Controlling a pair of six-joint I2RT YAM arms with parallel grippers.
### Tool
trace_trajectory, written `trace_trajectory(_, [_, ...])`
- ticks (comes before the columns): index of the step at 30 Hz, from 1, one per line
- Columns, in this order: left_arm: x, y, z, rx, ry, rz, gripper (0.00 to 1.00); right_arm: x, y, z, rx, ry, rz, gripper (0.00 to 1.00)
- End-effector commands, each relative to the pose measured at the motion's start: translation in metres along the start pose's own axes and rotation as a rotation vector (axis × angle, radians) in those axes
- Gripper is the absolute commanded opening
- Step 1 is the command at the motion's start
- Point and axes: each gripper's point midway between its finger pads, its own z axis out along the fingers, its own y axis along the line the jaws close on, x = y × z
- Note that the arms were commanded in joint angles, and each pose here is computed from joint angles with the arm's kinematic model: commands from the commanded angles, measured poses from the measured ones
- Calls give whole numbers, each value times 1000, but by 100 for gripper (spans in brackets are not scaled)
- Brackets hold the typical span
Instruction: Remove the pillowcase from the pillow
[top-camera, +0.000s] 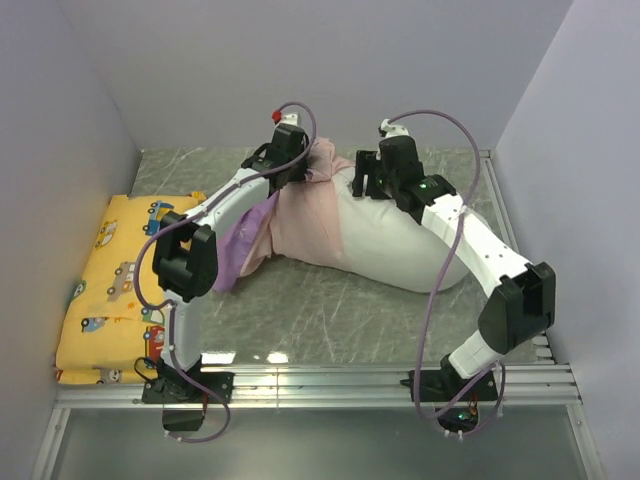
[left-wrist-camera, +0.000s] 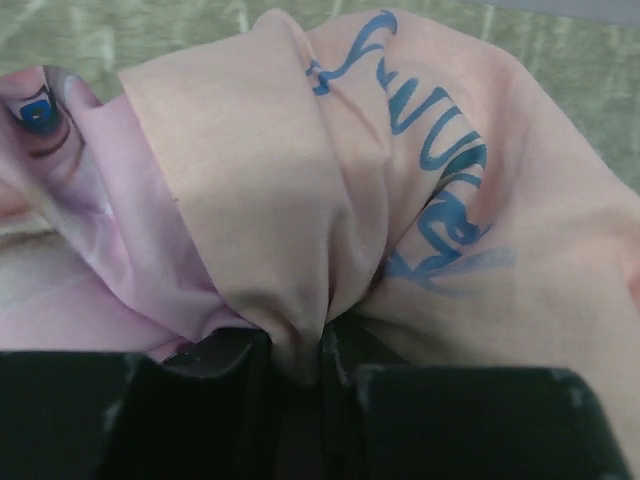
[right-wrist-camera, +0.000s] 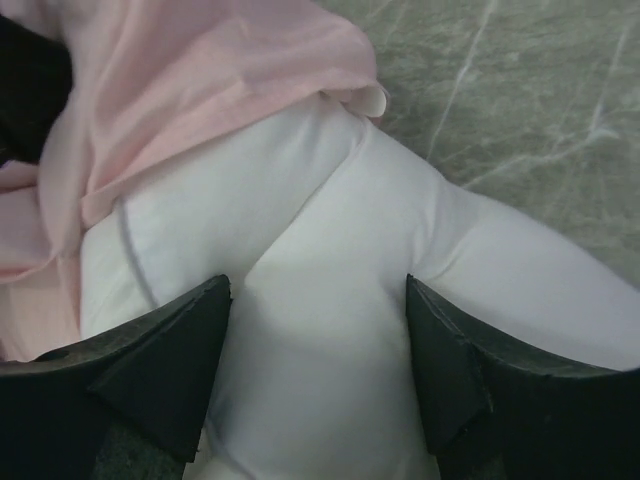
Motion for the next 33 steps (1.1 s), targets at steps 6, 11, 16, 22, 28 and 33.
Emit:
trace_trajectory(6, [182,19,12,44,436,2,28,-75,17,-112,-81,-252,1,83])
trace_trajectory(11, [203,22,-1,66,461,-22,36,-81,15,-154,-91,-322,11,85])
trace_trajectory(16, [217,14,-13,121,485,0,44,-8,5,-150,-53,-174,36,86])
trace_trajectory(22, [238,5,-21,144,540,57,49,97,-2,-122,-54,-93,57,87])
trace_trajectory(28, [254,-1,-31,180,559,48,50,139,-24,-79,90,-15,3,98])
trace_trajectory(33, [236,-14,-52,212,511,58,54,153,-45,-39,227,58,-65,100])
